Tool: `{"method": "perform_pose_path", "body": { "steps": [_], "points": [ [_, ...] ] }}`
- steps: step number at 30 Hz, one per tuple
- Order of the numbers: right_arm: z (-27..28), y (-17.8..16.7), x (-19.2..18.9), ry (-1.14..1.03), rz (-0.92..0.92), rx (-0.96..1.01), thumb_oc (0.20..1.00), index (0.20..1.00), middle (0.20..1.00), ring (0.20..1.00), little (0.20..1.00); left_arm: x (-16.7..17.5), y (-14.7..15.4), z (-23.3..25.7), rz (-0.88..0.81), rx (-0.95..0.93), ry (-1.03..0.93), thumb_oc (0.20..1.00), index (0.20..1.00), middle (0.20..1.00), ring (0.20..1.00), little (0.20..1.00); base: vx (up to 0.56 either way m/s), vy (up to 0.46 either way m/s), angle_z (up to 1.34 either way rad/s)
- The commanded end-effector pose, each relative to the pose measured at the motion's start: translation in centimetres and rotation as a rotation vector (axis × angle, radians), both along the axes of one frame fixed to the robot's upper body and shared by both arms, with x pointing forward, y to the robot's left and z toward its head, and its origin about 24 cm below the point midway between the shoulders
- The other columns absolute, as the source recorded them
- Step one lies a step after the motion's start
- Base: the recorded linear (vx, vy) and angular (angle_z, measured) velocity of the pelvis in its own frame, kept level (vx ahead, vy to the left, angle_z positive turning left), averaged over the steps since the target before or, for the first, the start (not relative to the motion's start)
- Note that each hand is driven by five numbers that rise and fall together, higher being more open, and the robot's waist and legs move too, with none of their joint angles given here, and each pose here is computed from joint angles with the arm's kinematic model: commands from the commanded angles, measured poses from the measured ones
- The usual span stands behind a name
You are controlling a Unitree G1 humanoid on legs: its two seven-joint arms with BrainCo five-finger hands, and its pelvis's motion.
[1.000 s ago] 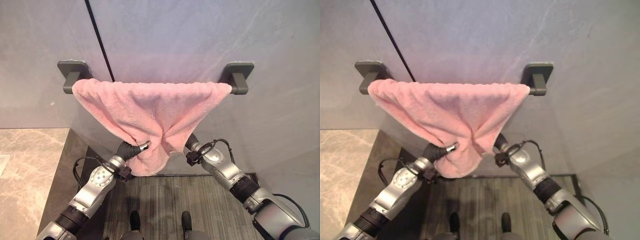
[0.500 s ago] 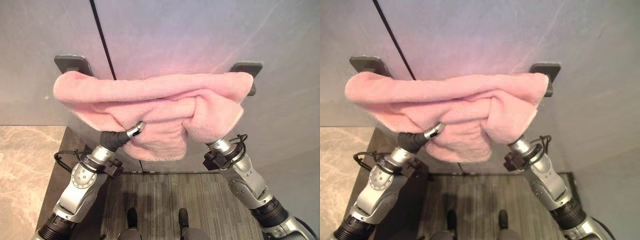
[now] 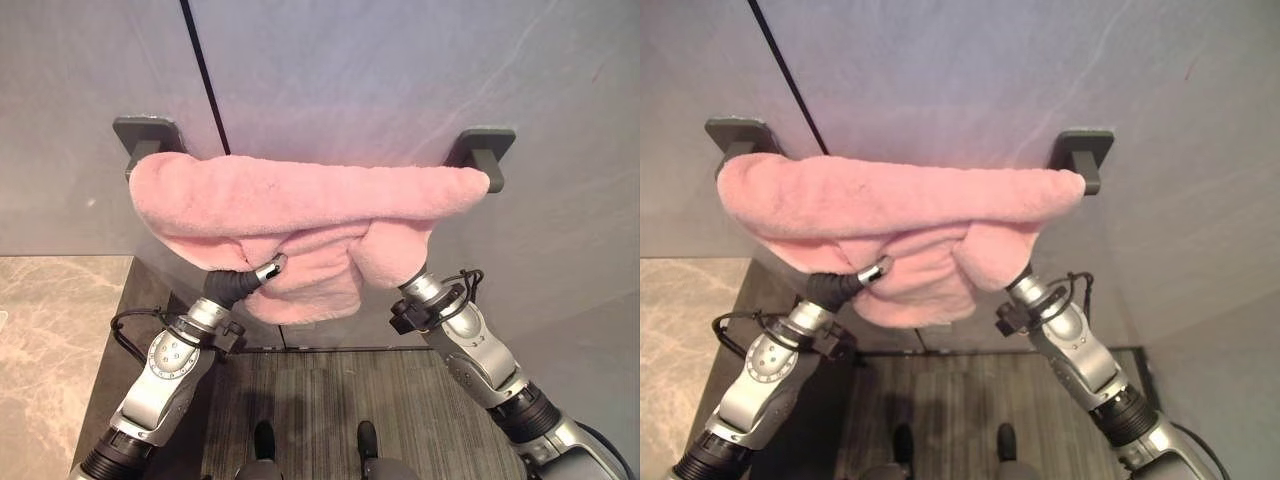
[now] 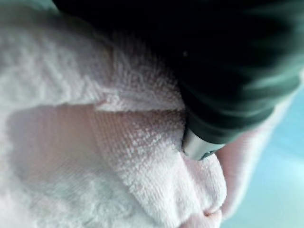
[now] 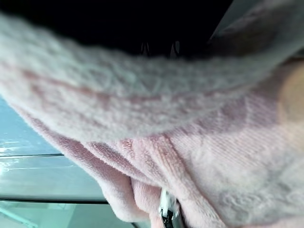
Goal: Put brush and paste in cup on sink, flatten towel.
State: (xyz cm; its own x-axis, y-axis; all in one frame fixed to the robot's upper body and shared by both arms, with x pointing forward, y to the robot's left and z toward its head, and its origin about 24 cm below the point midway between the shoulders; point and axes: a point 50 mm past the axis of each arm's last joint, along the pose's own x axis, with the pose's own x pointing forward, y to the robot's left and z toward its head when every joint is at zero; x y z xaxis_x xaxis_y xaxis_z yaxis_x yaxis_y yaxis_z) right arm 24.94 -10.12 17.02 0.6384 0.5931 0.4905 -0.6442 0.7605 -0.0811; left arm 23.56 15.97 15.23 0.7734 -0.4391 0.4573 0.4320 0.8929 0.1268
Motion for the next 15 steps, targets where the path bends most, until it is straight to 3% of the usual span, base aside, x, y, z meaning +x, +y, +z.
{"method": "perform_pose_path", "body": {
  "steps": [1,6,8,11,15],
  "points": [
    [3.0,-0.4,-1.4,-0.156,0.025,0.180,0.200,0.200,0.200,0.200,0.200,-0.2,1.6,-0.3,0.053,-0.056,0.007,0.200,0.200,0.200,0.200,0.200,0.03,0.003,-0.06],
    [0.1,0.0,-0.1,-0.027,-0.017,0.111,0.200,0.200,0.200,0.200,0.200,0.0,2.1,-3.6,0.104,0.014,0.140,0.200,0.200,0.200,0.200,0.200,0.01,0.001,-0.01],
    [-5.3,1.1,1.7,0.186,-0.090,-0.040,0.200,0.200,0.200,0.200,0.200,0.7,2.9,-9.2,0.208,0.183,0.350,0.200,0.200,0.200,0.200,0.200,0.00,0.000,0.00],
    [-8.3,2.0,2.0,0.345,-0.083,-0.031,0.200,0.200,0.200,0.200,0.200,0.8,3.1,-11.9,0.257,0.242,0.446,0.200,0.200,0.200,0.200,0.200,0.01,-0.002,0.01],
    [-7.4,2.9,1.5,0.294,-0.030,-0.040,0.200,0.200,0.200,0.200,0.200,0.5,2.5,-11.5,0.218,0.207,0.434,0.200,0.200,0.200,0.200,0.200,0.03,-0.001,-0.01]
  ]
}}
